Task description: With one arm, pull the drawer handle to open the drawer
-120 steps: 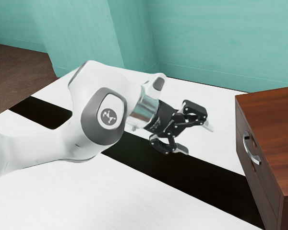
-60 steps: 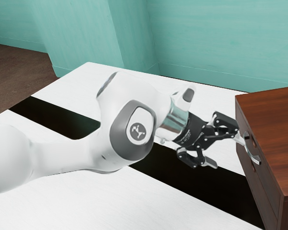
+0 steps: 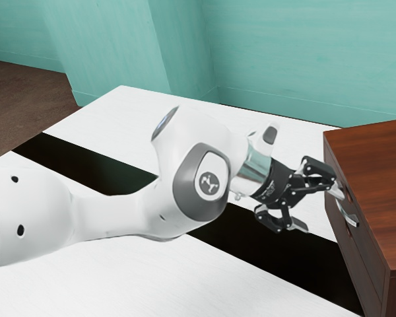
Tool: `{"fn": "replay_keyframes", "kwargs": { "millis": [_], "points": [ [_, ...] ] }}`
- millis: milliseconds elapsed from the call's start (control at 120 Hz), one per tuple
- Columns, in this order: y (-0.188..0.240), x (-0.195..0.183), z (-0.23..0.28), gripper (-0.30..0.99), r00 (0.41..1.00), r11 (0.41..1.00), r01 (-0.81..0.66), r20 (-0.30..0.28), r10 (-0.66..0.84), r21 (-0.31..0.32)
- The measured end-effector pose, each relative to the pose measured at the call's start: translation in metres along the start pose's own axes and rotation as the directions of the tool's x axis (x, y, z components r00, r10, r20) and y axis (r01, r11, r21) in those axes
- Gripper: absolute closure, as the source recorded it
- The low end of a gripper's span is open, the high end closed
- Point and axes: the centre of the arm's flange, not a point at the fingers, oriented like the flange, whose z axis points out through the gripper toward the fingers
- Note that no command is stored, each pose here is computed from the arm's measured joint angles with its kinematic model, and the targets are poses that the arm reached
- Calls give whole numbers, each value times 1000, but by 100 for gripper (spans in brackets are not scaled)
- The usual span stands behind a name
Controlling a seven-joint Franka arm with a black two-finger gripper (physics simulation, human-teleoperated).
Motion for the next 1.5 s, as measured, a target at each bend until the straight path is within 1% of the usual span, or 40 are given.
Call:
{"fn": "replay_keyframes", "kwargs": {
  "millis": [233, 483, 750, 942, 1350, 1500],
  "points": [
    [-4, 1, 6, 0, 1000, 1000, -8, -3, 8, 16],
    [-8, 5, 6, 0, 999, 998, -45, -18, 46, 35],
    [-5, 5, 0, 0, 987, 984, -151, -48, 156, 94],
    [1, 5, -13, 0, 979, 977, -187, -67, 194, 104],
    [-18, 3, -38, 0, 983, 979, -158, -79, 168, 127],
    [-28, -5, -47, 0, 984, 980, -144, -81, 157, 138]
  ]
}}
